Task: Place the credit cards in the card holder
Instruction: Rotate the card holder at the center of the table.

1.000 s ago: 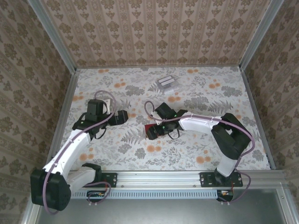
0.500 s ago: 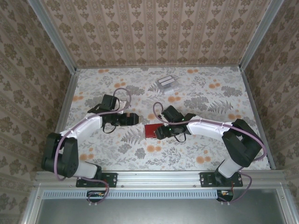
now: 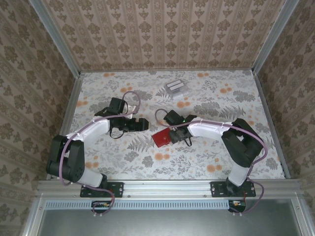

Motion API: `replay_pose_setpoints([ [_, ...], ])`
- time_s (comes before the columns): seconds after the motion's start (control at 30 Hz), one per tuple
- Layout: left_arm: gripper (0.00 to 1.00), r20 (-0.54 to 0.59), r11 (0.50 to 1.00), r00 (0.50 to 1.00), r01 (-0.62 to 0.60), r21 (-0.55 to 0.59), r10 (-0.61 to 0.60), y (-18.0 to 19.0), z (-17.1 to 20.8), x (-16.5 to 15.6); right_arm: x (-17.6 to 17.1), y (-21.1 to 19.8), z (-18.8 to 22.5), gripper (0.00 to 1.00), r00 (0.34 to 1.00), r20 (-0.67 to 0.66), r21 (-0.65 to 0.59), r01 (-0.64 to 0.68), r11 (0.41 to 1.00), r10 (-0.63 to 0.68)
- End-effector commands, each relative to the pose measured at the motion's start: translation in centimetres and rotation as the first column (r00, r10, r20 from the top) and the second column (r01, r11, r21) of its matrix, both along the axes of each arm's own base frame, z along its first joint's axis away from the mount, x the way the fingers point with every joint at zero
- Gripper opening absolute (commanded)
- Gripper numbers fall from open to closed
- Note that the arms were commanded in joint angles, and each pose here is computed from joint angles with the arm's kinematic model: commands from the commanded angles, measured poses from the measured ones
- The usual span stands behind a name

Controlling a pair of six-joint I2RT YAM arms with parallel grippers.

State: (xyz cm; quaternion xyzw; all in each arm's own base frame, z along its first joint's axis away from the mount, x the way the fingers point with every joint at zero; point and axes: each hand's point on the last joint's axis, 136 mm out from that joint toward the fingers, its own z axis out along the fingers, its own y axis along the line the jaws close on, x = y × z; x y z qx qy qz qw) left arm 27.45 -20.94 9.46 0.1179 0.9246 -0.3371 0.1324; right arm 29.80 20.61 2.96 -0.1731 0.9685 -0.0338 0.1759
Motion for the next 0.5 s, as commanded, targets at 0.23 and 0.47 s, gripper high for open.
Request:
replay_pose_setpoints([
  [0.23, 0.85, -0.028, 0.984, 0.984, 0.176, -0.027, -0.177, -5.4, -1.4, -0.3, 0.8, -3.4, 3.4, 0.62, 0.965, 0.0, 0.154, 0.258, 0.954, -0.262],
  [0.47, 0.77, -0.166, 0.972, 0.958, 0.231, -0.042, -0.235, -6.4, -4.2, -0.9, -1.9, 0.7, 3.3, 0.57, 0.956, -0.161, 0.459, 0.293, 0.839, -0.245],
])
